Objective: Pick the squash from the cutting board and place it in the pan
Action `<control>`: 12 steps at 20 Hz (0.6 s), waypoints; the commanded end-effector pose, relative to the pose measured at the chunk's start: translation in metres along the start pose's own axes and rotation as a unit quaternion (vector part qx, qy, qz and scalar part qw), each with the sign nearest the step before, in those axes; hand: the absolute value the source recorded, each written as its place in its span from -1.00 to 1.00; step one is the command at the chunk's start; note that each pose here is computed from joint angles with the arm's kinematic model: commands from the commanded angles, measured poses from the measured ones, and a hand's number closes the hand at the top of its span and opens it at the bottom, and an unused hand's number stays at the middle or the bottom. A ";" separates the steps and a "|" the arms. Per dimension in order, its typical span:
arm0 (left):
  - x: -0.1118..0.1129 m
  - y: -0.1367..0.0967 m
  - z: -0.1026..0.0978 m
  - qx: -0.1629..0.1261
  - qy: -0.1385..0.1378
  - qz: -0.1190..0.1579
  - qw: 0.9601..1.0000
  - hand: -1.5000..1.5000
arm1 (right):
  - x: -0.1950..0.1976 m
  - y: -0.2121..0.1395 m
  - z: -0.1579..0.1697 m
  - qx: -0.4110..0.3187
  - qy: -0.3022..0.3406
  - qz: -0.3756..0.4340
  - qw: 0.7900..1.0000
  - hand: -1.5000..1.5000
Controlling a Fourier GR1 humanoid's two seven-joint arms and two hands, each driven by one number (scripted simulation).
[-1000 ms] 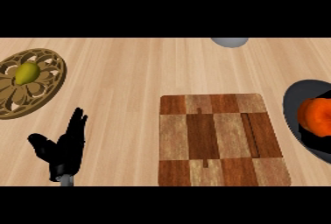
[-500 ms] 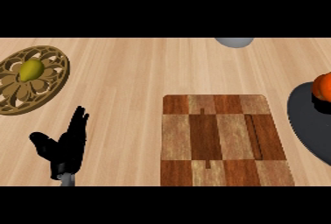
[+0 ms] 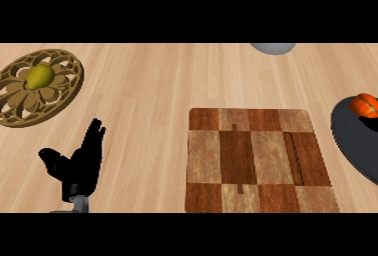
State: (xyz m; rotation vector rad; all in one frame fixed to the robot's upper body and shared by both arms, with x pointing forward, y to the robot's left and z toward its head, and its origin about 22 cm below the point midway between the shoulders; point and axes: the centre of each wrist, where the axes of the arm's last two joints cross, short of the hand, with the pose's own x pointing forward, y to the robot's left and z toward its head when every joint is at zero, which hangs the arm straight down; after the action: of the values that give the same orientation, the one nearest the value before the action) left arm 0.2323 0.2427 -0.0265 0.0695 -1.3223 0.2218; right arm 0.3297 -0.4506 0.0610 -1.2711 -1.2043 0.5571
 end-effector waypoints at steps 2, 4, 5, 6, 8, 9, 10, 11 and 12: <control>-0.009 -0.006 -0.002 -0.006 0.038 0.011 0.999 0.00 | -0.017 0.007 -0.009 -0.009 -0.021 -0.032 0.999 -1.00; -0.015 0.000 0.003 -0.006 0.038 0.007 0.999 0.00 | -0.002 0.009 -0.017 -0.013 -0.037 -0.094 0.995 -1.00; 0.002 0.008 -0.006 -0.005 0.032 0.010 0.999 0.00 | -0.002 0.023 -0.011 -0.017 -0.035 -0.128 0.991 -1.00; -0.006 -0.009 -0.001 -0.009 0.035 0.012 0.999 0.00 | -0.006 0.002 -0.020 -0.029 -0.051 -0.174 0.983 -1.00; -0.016 0.000 0.004 0.001 0.044 0.015 0.999 0.00 | 0.003 0.003 -0.024 -0.030 -0.055 -0.259 0.964 -1.00; -0.010 0.007 0.004 0.001 0.036 0.010 0.999 0.00 | -0.011 0.009 -0.015 -0.026 -0.066 -0.294 0.953 -1.00; -0.018 0.000 0.011 0.004 0.038 0.008 0.999 0.00 | -0.005 -0.002 -0.025 -0.033 -0.054 -0.319 0.945 -1.00; -0.019 -0.004 0.008 0.002 0.041 0.016 0.999 0.00 | -0.011 -0.010 -0.026 -0.032 -0.058 -0.341 0.938 -1.00; -0.012 0.003 0.000 0.013 0.041 0.011 0.999 0.00 | -0.022 -0.018 -0.025 -0.027 -0.054 -0.367 0.928 -1.00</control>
State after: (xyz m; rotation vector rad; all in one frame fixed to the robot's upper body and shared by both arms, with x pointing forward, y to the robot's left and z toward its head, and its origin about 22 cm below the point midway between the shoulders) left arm 0.2295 0.2472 -0.0265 0.0778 -1.3092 0.2400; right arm 0.3451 -0.4688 0.0639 -0.9010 -1.5677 0.1960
